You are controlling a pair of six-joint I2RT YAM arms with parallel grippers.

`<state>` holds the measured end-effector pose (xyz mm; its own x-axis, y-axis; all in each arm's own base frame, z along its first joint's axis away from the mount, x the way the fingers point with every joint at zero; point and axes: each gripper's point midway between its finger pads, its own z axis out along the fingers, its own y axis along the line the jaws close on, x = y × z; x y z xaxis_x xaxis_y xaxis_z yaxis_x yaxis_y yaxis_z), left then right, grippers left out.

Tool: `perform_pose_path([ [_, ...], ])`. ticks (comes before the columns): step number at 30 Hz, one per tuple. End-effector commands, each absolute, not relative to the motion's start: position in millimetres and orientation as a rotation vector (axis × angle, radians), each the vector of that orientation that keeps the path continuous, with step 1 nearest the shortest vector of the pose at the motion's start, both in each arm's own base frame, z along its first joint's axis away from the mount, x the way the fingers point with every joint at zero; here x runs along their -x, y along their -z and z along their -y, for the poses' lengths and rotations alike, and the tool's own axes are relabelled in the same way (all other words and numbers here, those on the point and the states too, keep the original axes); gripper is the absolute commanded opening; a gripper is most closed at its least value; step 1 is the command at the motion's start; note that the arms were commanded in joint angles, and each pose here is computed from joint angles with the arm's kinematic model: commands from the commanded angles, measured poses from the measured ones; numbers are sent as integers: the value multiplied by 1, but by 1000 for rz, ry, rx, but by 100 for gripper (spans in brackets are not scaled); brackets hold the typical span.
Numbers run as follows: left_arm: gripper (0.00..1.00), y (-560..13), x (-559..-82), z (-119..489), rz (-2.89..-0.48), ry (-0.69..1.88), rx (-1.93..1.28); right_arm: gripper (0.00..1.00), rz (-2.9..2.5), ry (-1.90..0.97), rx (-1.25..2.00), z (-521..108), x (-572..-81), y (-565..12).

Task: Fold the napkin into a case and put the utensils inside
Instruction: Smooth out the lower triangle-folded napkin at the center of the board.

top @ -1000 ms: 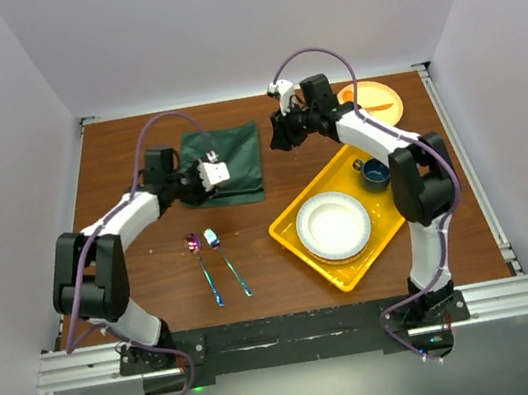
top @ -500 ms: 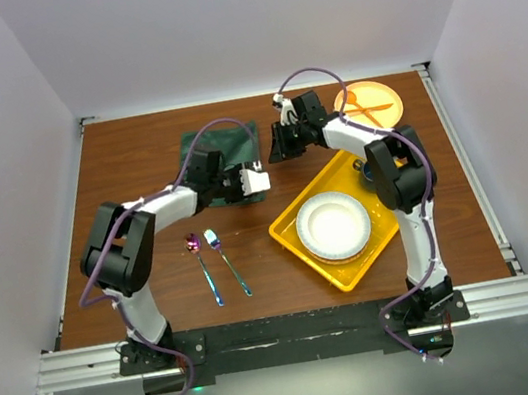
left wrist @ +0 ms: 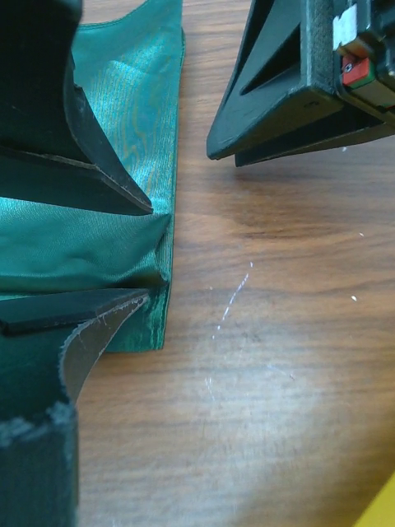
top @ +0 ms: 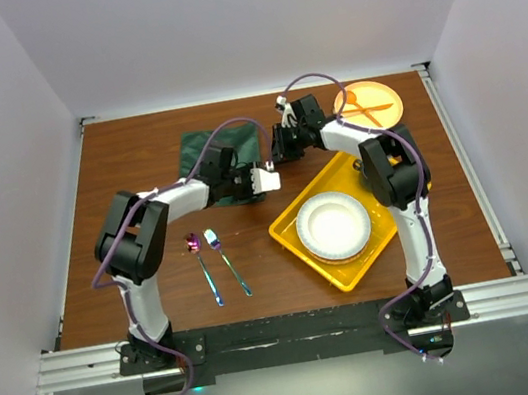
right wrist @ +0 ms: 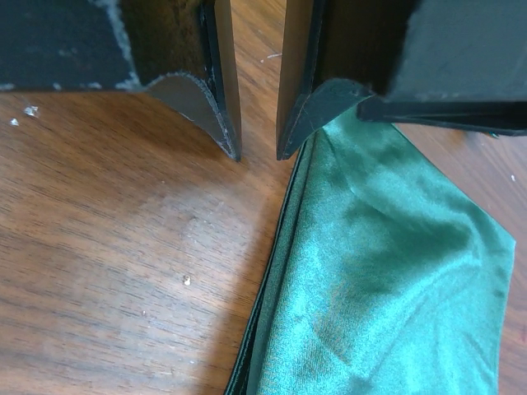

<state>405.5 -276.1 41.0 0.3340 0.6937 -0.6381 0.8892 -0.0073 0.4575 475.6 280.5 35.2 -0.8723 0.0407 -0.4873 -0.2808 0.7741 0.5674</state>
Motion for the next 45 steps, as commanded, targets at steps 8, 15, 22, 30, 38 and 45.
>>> perform_pose_path([
  [8, 12, -44, -418, 280, -1440, 280, -1775, 27, -2427, -971, 133, -289, -493, -51],
  [15, 0, -71, -432, 270, -1486, 339, -1668, 27, -2445, -970, 87, -286, -494, -44],
  [22, 0, -88, -436, 261, -1496, 414, -1602, 27, -2442, -977, 43, -288, -501, -37],
  [30, 0, -105, -445, 253, -1523, 459, -1497, 27, -2425, -1001, -2, -295, -514, -33],
  [38, 0, -134, -453, 243, -1499, 500, -1414, 27, -2427, -1006, -54, -295, -518, -25],
  [45, 0, -144, -451, 241, -1491, 521, -1398, 27, -2394, -1002, -76, -300, -536, -18],
])
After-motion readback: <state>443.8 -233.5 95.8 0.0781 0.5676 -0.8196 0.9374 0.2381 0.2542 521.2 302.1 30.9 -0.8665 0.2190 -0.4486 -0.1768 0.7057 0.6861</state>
